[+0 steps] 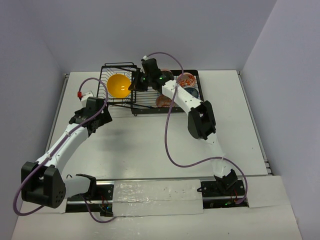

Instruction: Load the bowls into the dish rack

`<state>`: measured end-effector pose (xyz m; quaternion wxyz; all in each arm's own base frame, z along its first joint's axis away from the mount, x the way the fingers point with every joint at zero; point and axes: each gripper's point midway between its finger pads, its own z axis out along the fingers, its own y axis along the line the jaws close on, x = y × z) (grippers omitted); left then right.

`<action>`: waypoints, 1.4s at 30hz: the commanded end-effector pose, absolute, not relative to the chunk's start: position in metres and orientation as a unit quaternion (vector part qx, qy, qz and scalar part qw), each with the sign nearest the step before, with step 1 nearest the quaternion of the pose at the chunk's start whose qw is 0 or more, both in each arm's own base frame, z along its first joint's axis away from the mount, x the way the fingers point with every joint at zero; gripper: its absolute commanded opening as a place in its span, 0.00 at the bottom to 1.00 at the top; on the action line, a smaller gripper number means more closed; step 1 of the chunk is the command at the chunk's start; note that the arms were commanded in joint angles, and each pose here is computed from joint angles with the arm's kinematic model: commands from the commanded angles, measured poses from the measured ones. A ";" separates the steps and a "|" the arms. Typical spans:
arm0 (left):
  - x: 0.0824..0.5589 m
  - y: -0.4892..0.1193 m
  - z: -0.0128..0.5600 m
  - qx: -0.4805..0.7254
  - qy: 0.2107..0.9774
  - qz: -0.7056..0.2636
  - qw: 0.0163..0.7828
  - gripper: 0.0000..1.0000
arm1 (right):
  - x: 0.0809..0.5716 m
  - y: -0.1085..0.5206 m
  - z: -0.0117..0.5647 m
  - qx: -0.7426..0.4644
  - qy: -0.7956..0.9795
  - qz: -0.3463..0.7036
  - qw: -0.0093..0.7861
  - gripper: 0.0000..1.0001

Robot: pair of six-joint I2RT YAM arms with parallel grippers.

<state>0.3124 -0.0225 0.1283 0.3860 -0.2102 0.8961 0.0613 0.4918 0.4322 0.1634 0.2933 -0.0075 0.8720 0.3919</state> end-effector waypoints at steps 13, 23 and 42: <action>0.319 -0.023 0.135 -0.216 0.890 0.063 0.395 0.91 | 0.498 0.438 0.166 -0.022 0.858 0.416 0.301 0.18; 0.319 -0.024 0.136 -0.215 0.891 0.059 0.396 0.91 | 0.488 0.433 0.151 -0.033 0.869 0.404 0.282 0.24; 0.320 -0.026 0.137 -0.212 0.891 0.055 0.397 0.91 | 0.480 0.424 0.139 -0.027 0.880 0.391 0.267 0.44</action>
